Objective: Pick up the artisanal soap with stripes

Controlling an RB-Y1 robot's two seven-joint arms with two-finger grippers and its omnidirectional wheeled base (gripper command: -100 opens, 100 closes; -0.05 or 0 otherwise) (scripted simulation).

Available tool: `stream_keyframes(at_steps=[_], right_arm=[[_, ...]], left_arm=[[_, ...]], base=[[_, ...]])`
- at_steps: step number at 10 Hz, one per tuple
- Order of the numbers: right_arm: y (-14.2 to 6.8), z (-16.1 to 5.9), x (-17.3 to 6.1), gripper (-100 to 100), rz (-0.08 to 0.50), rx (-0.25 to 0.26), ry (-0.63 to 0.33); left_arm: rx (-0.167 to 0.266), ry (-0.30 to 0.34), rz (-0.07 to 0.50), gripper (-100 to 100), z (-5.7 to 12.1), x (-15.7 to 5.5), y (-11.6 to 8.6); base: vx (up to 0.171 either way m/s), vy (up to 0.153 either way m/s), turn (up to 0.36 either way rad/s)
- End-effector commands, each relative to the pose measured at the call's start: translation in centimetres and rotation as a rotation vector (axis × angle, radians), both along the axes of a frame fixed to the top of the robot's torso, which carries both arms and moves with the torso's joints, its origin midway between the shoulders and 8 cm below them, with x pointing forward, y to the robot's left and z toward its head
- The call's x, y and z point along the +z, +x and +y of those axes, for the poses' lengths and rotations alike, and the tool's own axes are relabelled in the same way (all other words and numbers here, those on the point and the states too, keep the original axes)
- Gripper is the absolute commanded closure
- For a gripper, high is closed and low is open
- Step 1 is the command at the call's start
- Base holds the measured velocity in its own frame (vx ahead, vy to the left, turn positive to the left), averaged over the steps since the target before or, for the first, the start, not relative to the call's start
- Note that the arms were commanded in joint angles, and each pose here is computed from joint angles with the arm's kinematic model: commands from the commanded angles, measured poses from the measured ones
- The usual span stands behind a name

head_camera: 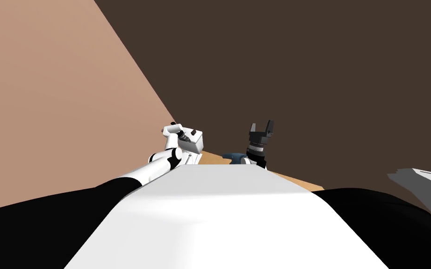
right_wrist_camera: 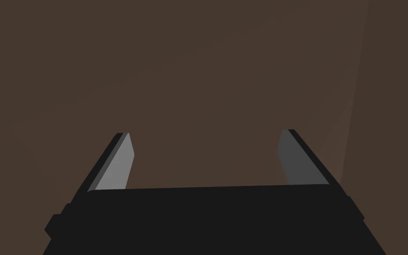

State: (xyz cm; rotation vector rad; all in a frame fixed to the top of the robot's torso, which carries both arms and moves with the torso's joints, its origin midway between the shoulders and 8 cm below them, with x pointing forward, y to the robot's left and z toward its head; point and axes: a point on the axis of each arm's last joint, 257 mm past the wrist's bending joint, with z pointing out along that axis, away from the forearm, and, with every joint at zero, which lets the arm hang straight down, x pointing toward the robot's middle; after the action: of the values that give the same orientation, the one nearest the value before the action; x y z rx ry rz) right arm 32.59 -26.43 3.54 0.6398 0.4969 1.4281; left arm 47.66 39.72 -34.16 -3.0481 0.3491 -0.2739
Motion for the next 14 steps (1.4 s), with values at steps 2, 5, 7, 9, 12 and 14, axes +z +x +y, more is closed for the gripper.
stream_keyframes(at_steps=[2,5,7,9,12,14], right_arm=[[0.0,0.0,0.0,0,0.000,0.000,0.000],[0.0,0.0,0.0,0,0.000,0.000,0.000],[0.0,0.0,0.0,0,0.000,0.000,0.000],[0.0,0.0,0.0,0,0.000,0.000,0.000],[0.0,0.0,0.0,0,0.000,0.000,0.000],[0.0,0.0,0.0,0,0.000,0.000,0.000]], left_arm=[[0.011,-0.016,0.047,-100,0.0,1.0,-0.9],[0.025,-0.025,0.096,-100,0.4,2.3,-1.9],[0.033,-0.026,0.121,-100,0.8,3.1,-2.4],[0.039,-0.025,0.143,-100,1.2,3.7,-2.9],[0.049,-0.022,0.187,-100,2.0,4.6,-4.0],[0.047,-0.022,0.179,0,1.9,4.6,-3.7]], base=[[0.084,-0.012,-0.064],[0.134,-0.025,-0.075],[0.135,-0.028,-0.060],[0.126,-0.022,-0.056],[0.105,-0.011,-0.065],[0.021,0.005,-0.005]])
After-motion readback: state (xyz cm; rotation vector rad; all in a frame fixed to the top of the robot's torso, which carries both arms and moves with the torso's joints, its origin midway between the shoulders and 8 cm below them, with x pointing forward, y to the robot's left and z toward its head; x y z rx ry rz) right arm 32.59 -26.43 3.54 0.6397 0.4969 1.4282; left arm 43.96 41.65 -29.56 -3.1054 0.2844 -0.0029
